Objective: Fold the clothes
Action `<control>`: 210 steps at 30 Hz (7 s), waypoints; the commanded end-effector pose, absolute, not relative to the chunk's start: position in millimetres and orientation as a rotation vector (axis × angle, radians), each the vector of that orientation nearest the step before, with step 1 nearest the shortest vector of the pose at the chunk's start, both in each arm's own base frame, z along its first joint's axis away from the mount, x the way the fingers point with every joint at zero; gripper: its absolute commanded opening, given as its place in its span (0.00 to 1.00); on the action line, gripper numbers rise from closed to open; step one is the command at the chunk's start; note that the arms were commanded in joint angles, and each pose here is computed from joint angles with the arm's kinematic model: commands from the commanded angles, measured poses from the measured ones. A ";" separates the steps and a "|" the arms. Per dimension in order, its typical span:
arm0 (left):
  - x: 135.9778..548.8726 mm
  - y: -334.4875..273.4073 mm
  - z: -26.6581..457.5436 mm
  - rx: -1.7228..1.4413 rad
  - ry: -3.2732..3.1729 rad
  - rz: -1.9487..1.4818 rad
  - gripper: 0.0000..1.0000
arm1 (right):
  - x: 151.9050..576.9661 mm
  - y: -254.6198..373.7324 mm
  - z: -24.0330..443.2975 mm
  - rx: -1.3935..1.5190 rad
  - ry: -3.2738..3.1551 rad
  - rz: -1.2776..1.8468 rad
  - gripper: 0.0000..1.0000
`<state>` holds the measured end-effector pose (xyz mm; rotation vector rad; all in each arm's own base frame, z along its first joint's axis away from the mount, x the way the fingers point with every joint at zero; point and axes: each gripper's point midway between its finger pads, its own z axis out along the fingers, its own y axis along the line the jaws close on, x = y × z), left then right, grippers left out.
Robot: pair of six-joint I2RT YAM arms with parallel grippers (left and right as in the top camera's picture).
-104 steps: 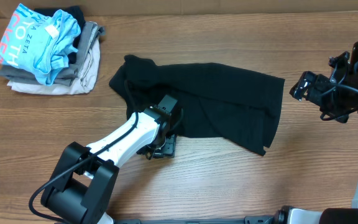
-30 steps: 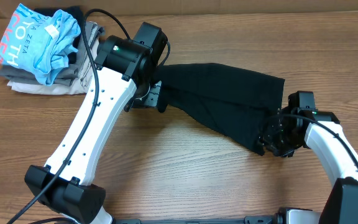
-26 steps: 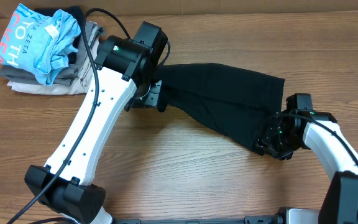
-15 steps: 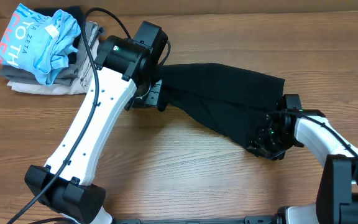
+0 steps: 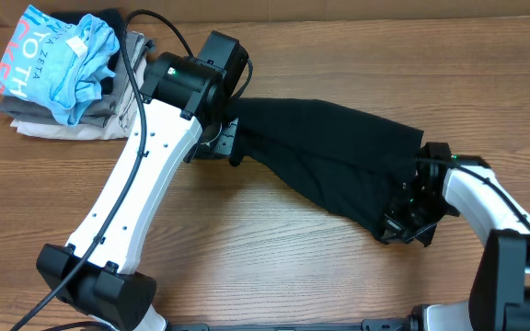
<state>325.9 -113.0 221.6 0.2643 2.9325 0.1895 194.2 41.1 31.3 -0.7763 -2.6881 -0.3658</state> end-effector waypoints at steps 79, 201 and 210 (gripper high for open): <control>342.3 -99.7 233.3 0.243 2.841 0.314 0.04 | 257.4 -20.0 30.4 -0.909 -2.940 -0.239 0.57; 351.0 -98.3 243.1 0.207 2.793 0.308 0.04 | 260.8 0.4 32.7 -0.832 -2.968 -0.180 0.04; 319.8 -93.9 261.8 0.164 2.874 0.267 0.04 | 253.1 0.9 123.0 -0.845 -3.049 -0.209 0.04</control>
